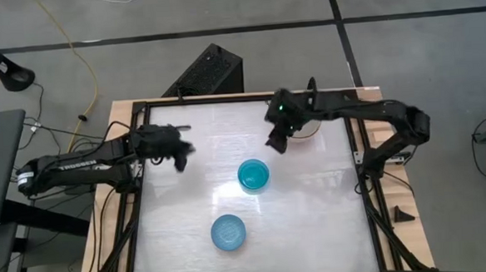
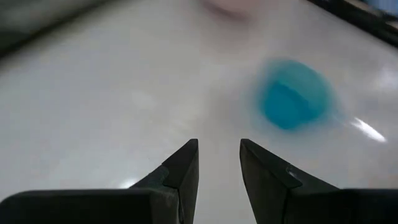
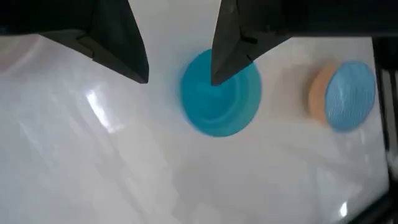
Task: Nest bowls inside each other
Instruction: Stack the blue-patterned bowl on top of the gray bowl
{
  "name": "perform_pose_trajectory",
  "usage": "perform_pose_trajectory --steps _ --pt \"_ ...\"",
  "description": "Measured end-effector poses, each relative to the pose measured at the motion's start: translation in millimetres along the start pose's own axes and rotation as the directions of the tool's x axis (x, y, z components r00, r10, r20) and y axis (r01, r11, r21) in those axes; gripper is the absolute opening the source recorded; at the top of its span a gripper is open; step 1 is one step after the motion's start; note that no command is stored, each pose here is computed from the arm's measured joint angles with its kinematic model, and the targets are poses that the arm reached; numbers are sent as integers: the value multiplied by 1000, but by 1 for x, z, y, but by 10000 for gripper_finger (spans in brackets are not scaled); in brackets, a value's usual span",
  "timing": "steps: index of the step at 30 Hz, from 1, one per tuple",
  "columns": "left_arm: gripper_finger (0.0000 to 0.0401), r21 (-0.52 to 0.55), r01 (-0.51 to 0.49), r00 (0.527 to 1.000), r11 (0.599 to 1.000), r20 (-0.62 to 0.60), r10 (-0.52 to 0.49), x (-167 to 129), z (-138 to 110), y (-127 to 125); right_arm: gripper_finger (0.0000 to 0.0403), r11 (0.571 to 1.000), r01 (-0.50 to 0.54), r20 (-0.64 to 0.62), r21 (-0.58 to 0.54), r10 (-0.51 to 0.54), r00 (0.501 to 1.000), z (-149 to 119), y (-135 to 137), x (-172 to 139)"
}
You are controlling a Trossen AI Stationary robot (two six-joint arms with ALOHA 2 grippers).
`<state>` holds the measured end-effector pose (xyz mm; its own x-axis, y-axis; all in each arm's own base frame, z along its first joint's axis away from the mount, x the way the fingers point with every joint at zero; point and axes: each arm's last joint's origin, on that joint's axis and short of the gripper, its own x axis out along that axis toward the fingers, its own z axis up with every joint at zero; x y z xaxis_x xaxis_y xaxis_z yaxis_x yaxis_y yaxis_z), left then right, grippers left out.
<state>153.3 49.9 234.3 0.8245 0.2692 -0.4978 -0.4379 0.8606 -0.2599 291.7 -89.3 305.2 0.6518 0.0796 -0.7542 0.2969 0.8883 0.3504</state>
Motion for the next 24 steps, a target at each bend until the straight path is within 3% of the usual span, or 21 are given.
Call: perform_pose_trajectory --steps 2,5,8,12,16,21,24 --pt "105 3 152 987 988 -60 -151 3 -2 -5 209 998 -27 15 -57 28 999 1 11 5" --pt "105 -13 339 935 941 -110 -338 11 -3 -17 209 990 -49 13 -129 51 999 -1 22 8" --pt "104 8 449 888 894 -114 -445 20 -2 -32 209 980 -64 40 -189 73 997 1 29 13" --pt "94 24 382 919 924 -112 -377 30 3 -50 209 970 -88 95 -227 112 989 7 39 21" --pt "77 45 390 915 920 -132 -382 39 17 -71 209 973 -129 127 -193 155 980 10 49 32" --pt "54 105 416 892 904 -243 -382 39 27 -93 209 956 -230 33 -182 239 970 -3 72 43" --pt "47 154 407 885 900 -309 -347 39 23 -95 209 968 -219 9 -124 222 975 -15 96 52"
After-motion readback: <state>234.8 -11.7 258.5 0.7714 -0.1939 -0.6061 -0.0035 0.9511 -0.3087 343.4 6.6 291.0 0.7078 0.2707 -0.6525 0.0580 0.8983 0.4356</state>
